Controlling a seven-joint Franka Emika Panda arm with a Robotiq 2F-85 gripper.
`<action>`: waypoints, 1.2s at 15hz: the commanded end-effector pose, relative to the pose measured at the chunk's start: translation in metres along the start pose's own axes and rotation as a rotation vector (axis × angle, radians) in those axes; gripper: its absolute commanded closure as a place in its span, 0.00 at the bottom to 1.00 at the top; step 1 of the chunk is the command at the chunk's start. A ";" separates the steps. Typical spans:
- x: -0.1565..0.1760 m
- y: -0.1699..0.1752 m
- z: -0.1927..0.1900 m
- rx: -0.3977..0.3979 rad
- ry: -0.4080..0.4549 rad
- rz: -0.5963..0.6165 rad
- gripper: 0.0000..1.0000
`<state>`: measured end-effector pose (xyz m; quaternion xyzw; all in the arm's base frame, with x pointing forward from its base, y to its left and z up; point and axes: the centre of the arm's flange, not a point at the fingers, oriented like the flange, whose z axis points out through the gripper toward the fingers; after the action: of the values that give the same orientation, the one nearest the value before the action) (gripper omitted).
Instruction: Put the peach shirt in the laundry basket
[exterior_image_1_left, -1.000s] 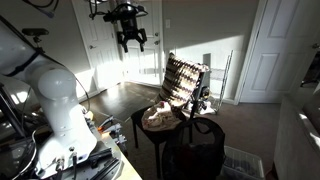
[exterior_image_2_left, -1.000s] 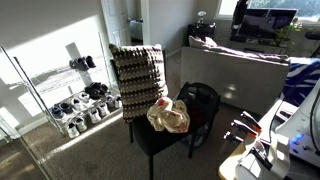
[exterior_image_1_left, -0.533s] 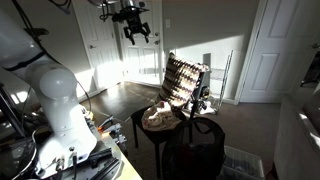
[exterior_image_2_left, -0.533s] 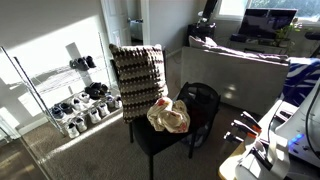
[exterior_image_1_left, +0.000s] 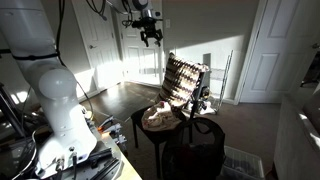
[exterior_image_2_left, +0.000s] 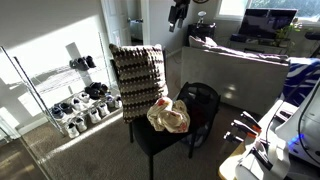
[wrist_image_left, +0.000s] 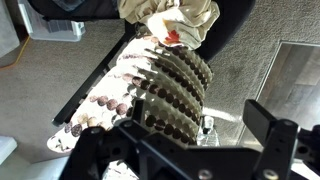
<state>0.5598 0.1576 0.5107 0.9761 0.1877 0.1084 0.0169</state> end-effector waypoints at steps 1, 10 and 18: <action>0.032 0.005 0.032 0.000 -0.049 0.090 0.00; 0.046 -0.006 0.090 0.040 -0.106 0.134 0.00; 0.054 -0.007 0.097 0.051 -0.111 0.140 0.00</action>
<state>0.6248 0.1824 0.4364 0.9914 0.1209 0.0501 -0.0036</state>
